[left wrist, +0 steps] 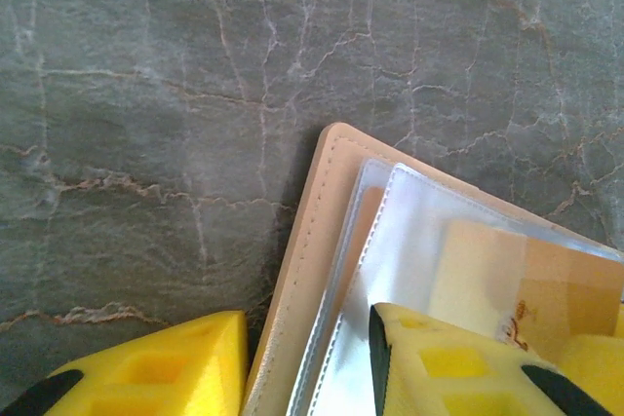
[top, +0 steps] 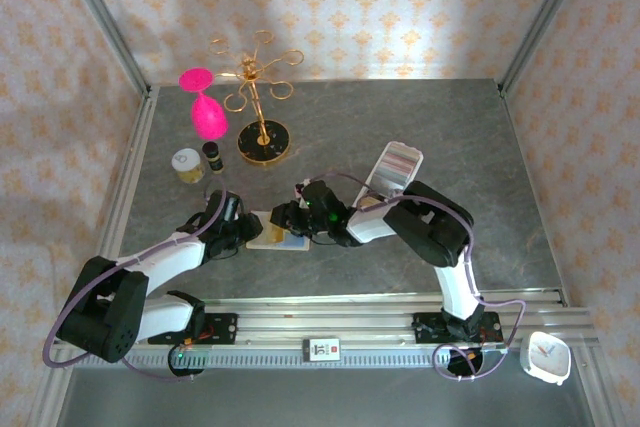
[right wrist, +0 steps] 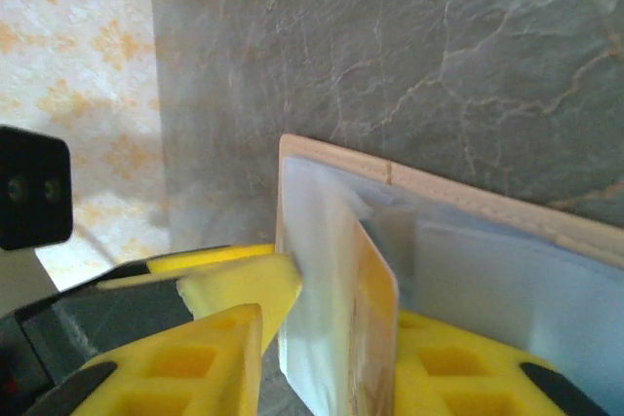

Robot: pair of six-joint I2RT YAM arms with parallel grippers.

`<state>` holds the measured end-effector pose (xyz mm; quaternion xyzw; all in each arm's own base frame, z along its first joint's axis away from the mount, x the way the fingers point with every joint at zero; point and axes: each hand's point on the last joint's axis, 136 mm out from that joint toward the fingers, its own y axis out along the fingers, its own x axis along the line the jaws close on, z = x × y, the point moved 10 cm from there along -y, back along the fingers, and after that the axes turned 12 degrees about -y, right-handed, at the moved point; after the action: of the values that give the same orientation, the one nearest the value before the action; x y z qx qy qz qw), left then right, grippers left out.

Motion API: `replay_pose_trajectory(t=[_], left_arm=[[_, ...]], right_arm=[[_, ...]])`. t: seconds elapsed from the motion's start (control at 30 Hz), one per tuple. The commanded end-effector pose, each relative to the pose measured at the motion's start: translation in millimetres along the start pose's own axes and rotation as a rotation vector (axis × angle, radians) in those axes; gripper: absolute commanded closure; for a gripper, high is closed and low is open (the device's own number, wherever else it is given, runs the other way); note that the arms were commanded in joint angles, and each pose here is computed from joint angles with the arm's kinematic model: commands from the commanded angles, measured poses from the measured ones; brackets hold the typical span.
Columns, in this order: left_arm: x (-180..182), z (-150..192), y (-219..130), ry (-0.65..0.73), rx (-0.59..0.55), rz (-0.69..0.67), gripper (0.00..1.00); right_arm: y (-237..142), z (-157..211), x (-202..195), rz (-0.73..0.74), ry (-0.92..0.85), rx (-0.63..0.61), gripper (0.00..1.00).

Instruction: Put the credit cards into the card holder

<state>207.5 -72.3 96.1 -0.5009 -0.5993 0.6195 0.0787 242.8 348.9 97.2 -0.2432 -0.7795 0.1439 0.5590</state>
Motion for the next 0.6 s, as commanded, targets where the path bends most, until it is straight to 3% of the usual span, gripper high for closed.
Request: replay_pose_trajectory(t=[0.0,0.13,0.4,0.57], left_arm=[[14,28,9,-0.037,0.214,0.018,0.64],[16,30,9,-0.038,0.227,0.026,0.64],[15,35,10,-0.046,0.27,0.069,0.65],[10,44,12,-0.064,0.337,0.16,0.65]], right_arm=[[-10,5,-14,0.215,-0.036,0.034,0.61],[-11,3,-12,0.266,-0.06,0.048,0.6],[-8,6,-9,0.318,-0.08,0.067,0.84],[1,5,-7,0.267,-0.065,0.074,0.85]])
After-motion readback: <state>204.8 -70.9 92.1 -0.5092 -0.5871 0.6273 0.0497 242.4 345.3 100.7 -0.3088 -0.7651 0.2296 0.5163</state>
